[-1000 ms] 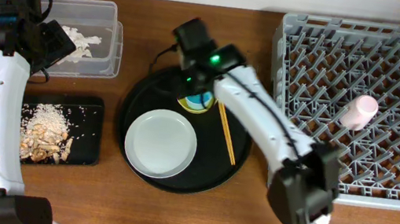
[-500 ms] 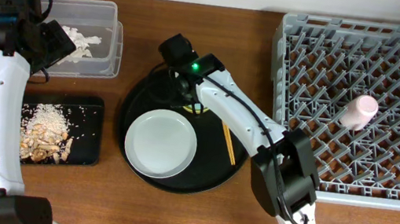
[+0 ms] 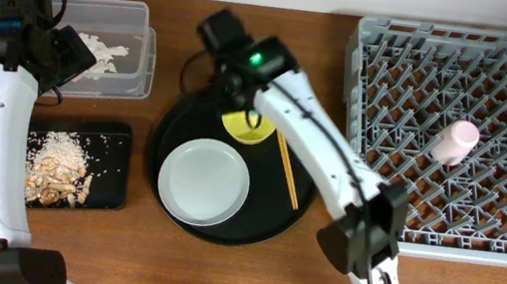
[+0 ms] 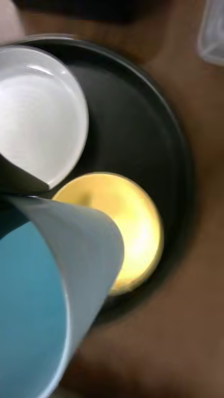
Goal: Sort waste into correct bins and load items into the dishwasher rack
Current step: 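Carry the blue cup into the rack and set it upside down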
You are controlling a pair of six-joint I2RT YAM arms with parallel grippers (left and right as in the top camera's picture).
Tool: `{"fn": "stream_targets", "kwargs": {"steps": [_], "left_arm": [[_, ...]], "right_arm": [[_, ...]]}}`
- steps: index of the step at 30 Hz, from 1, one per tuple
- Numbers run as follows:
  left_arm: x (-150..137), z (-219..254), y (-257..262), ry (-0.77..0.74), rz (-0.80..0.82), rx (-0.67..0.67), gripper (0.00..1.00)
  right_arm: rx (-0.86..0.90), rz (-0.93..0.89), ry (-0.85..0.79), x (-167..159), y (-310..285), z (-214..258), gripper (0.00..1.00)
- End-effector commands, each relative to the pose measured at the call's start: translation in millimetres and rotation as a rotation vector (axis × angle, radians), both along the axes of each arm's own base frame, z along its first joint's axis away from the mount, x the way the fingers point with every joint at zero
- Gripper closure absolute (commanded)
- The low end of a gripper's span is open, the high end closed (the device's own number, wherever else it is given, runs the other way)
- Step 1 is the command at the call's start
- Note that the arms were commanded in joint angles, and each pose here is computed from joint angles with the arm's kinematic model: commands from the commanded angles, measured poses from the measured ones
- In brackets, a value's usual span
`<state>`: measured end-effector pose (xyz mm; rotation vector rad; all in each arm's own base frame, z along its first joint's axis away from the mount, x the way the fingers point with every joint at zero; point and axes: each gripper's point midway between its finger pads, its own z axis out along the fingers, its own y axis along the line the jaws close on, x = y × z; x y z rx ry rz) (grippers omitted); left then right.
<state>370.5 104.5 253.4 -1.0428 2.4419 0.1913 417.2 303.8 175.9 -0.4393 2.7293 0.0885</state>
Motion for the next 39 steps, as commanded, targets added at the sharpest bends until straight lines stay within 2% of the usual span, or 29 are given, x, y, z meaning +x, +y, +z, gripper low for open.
{"fn": "stream_targets", "kwargs": {"steps": [1, 4, 7, 11, 15, 17, 21, 26, 28, 32, 39], "left_arm": [[-1.6, 7.8, 3.3, -0.022, 0.015, 0.010, 0.01], [-1.6, 7.8, 3.3, -0.022, 0.015, 0.010, 0.01], [-1.6, 7.8, 3.3, -0.022, 0.015, 0.010, 0.01], [-1.6, 7.8, 3.3, -0.022, 0.015, 0.010, 0.01], [-1.6, 7.8, 3.3, -0.022, 0.015, 0.010, 0.01], [-1.6, 7.8, 3.3, -0.022, 0.015, 0.010, 0.01], [-1.6, 7.8, 3.3, -0.022, 0.015, 0.010, 0.01], [-1.6, 7.8, 3.3, -0.022, 0.015, 0.010, 0.01], [-1.6, 7.8, 3.3, -0.022, 0.014, 0.010, 0.01], [-1.6, 7.8, 3.3, -0.022, 0.015, 0.010, 0.01], [-1.6, 7.8, 3.3, -0.022, 0.015, 0.010, 0.01]], "right_arm": [[-0.011, -0.141, -0.153, 29.6, -64.6, 75.2, 0.96], [0.015, -0.244, -0.176, 40.9, -134.2, 110.6, 0.96], [0.124, -0.325, -0.100, 44.3, -196.5, 116.6, 0.96], [0.489, -0.297, 0.023, 49.7, -243.4, 120.6, 0.96], [0.727, -0.301, 0.043, 45.6, -272.0, 140.3, 0.96], [0.695, -0.351, 0.011, 35.7, -293.6, 149.1, 0.96], [0.457, -0.481, -0.005, 8.4, -328.2, 142.0, 0.96], [0.392, -0.540, 0.133, -48.3, -347.6, 113.0, 0.96], [0.471, -0.481, 0.184, -59.5, -348.2, 99.1, 0.96], [0.756, -0.293, 0.187, -65.6, -335.6, 87.2, 0.96], [1.065, -0.265, 0.107, -71.1, -349.2, 57.6, 0.96]]}}
